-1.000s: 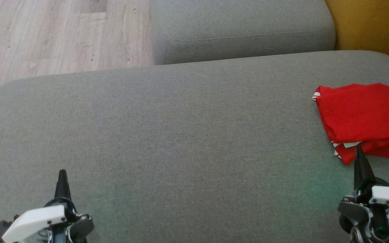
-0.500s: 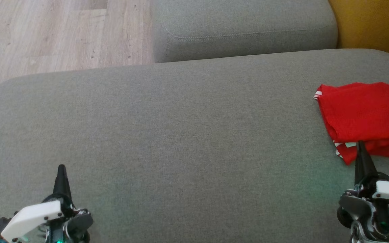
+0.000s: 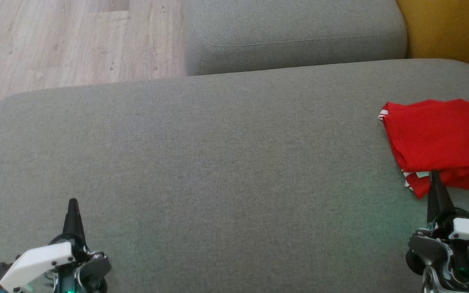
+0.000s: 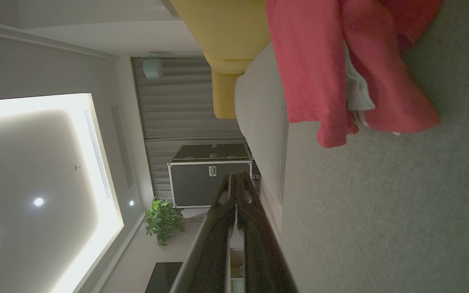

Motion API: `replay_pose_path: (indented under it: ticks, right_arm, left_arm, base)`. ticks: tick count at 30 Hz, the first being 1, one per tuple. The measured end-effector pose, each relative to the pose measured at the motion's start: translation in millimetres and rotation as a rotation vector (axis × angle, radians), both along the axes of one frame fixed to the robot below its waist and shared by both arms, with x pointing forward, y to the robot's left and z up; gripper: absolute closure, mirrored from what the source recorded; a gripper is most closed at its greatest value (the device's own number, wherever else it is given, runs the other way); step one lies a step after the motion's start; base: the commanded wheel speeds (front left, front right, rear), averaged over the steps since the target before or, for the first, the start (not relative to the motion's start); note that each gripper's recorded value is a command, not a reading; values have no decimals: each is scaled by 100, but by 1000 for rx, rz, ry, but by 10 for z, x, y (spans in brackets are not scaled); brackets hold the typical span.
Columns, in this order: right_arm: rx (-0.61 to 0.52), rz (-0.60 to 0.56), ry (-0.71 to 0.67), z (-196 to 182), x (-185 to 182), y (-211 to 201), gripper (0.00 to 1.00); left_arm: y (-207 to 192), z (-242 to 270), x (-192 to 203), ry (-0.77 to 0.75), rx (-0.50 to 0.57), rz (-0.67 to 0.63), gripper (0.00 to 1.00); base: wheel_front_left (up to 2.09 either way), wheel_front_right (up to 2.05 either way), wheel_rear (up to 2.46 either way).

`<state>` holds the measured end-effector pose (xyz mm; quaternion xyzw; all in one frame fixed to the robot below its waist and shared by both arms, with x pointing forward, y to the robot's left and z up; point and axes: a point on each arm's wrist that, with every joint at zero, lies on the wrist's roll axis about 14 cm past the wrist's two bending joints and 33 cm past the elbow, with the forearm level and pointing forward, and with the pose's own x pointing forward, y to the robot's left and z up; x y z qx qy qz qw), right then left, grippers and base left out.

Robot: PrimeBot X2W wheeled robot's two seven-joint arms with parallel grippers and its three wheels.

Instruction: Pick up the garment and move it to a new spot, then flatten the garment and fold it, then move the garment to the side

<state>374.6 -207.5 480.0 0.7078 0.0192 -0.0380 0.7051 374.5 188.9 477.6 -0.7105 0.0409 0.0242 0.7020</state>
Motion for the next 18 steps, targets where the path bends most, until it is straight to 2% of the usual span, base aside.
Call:
replay_pose_path:
  ticks: [18]
  right_arm:
    - [5, -5, 0, -1, -1, -6, 100]
  left_arm:
    - [11, 0, -1, 0, -4, 5, 100]
  base:
    - [0, 0, 0]
